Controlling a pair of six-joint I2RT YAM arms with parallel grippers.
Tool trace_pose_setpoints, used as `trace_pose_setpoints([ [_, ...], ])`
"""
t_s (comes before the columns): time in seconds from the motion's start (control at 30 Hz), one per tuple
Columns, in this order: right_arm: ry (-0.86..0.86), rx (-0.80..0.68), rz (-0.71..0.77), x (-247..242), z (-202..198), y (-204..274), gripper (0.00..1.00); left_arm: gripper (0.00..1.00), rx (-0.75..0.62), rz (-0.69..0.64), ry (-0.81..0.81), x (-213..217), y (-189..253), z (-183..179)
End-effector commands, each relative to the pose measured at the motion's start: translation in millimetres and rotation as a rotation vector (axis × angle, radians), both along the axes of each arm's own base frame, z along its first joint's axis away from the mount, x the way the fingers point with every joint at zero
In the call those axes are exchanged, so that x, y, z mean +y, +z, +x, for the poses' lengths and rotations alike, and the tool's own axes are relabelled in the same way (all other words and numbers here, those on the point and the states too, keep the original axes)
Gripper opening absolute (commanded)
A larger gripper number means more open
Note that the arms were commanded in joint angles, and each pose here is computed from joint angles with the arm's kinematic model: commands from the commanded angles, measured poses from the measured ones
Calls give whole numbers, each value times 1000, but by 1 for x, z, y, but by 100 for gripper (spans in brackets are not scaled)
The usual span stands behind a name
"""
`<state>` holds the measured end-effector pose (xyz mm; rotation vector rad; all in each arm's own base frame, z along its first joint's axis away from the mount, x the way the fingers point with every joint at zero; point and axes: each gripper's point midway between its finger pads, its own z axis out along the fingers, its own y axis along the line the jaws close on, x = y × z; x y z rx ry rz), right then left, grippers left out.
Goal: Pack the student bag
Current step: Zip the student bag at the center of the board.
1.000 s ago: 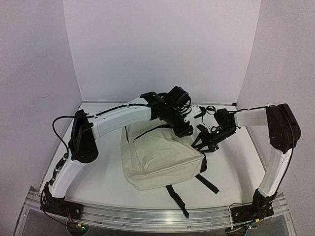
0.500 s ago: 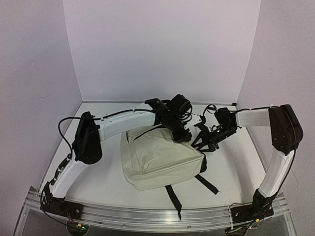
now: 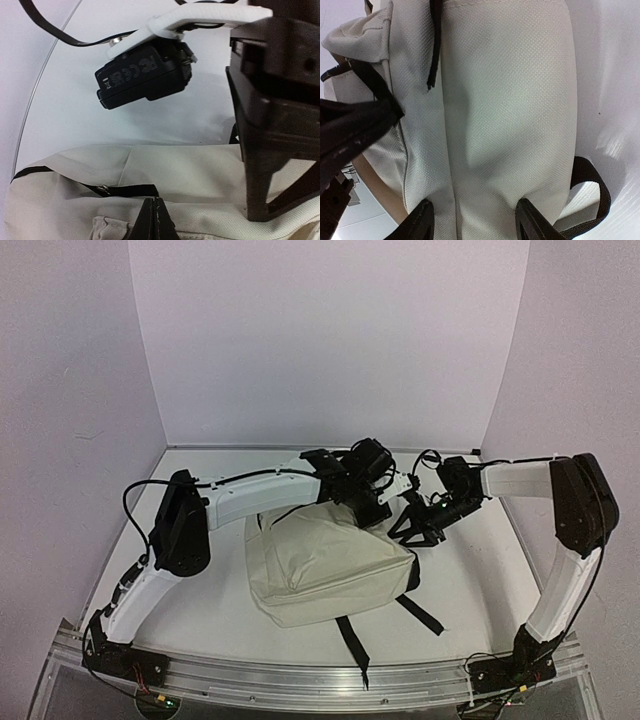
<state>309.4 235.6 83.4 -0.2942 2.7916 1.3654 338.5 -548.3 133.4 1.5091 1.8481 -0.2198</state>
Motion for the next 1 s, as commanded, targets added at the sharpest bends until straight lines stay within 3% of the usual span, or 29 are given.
trace_pose_setpoints([
  [0.0, 22, -117, 14, 6, 8, 29, 55, 0, -141, -172, 112, 7, 84, 23],
  [0.47, 24, -221, 16, 9, 29, 53, 56, 0, -98, -306, 258, 35, 121, 37],
  [0.6, 18, -246, 7, 11, 39, 57, 63, 0, -79, -344, 306, 47, 130, 42],
  [0.97, 9, -309, -1, 19, 70, 67, 64, 0, -19, -369, 448, 83, 120, 49],
])
